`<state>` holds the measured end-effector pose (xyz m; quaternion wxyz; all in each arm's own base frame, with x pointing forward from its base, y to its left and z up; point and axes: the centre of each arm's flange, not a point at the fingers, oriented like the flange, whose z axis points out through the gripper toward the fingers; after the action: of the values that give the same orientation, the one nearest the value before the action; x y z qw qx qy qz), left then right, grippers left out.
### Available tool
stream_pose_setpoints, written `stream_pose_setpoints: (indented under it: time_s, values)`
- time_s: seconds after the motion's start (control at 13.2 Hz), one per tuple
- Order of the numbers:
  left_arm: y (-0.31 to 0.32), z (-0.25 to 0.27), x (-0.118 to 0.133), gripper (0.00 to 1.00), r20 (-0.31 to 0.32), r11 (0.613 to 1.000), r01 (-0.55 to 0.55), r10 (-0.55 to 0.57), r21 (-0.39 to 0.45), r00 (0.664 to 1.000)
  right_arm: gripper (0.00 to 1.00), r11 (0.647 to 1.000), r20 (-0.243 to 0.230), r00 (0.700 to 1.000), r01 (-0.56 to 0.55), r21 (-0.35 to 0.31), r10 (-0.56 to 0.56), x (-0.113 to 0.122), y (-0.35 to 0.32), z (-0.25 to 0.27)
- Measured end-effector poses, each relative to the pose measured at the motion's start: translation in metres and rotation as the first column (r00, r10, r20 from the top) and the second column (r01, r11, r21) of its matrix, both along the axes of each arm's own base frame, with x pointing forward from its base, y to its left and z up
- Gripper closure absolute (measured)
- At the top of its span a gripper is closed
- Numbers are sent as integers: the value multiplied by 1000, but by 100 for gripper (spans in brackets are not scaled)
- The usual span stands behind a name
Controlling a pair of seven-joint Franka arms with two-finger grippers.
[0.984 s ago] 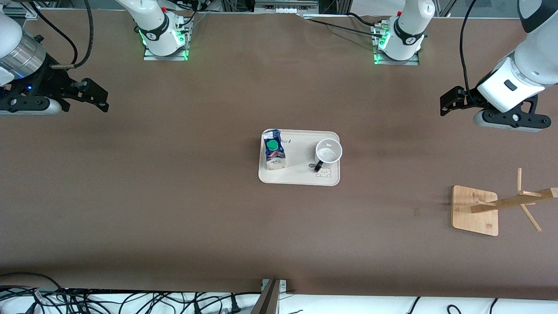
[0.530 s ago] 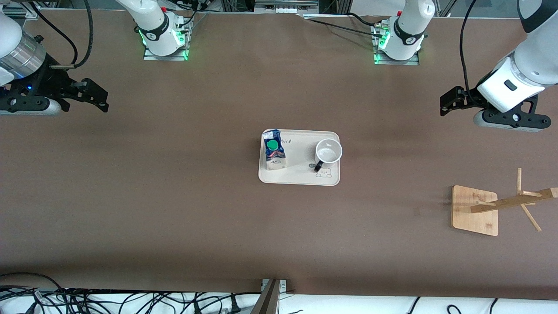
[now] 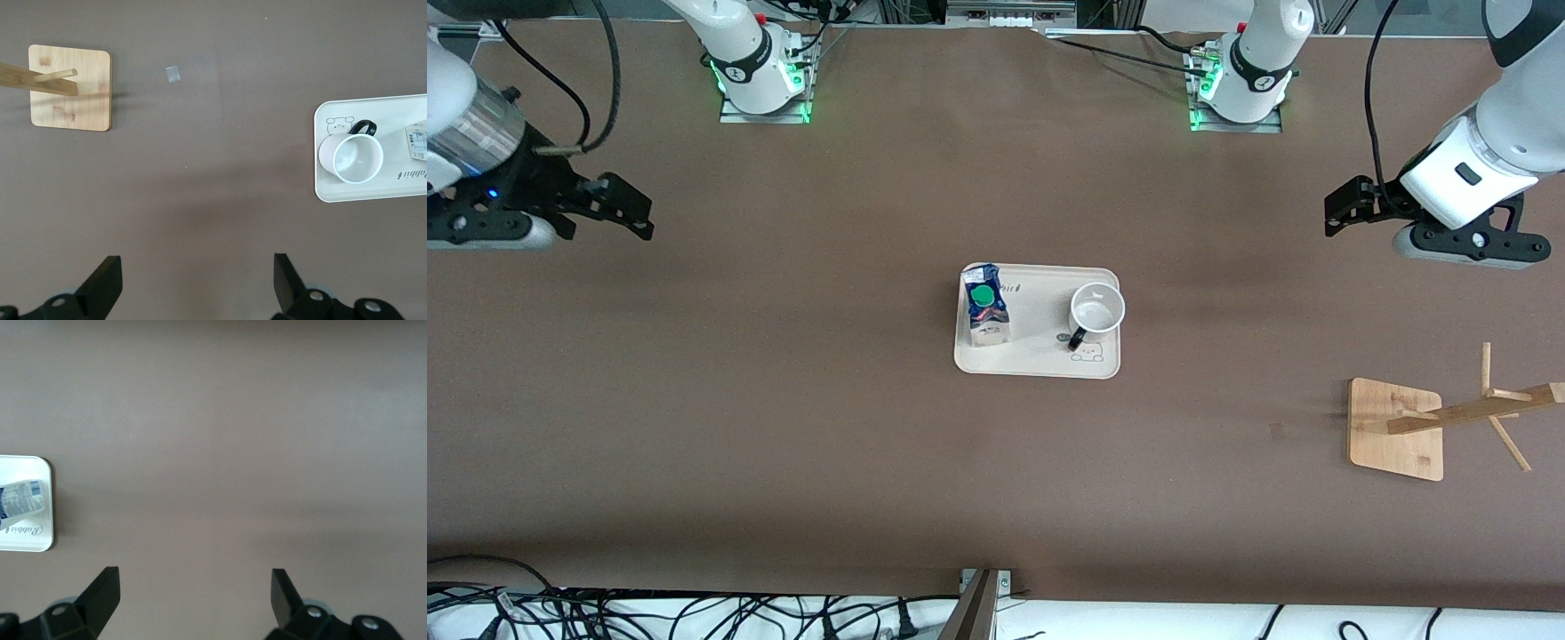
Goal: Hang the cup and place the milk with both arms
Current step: 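Reach the right gripper over the blue milk carton on the tray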
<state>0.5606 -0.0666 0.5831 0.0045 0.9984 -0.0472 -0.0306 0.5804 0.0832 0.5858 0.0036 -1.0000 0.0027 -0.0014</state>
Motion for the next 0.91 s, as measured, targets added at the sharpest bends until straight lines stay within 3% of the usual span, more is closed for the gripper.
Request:
stream_pose_setpoints:
  time_s: [0.38, 0.61, 0.91]
  values:
    - [0, 0, 0, 0, 1, 1000, 0, 0, 0, 1000, 0, 998, -122, 991, -62, -7, 61, 18, 34, -67]
    - [0, 0, 0, 0, 1, 1000, 0, 0, 0, 1000, 0, 985, -118, 978, -171, 15, 172, 0, 120, -70]
    - [0, 0, 0, 0, 1, 1000, 0, 0, 0, 1000, 0, 979, -90, 976, -196, 60, 200, -29, 232, -95]
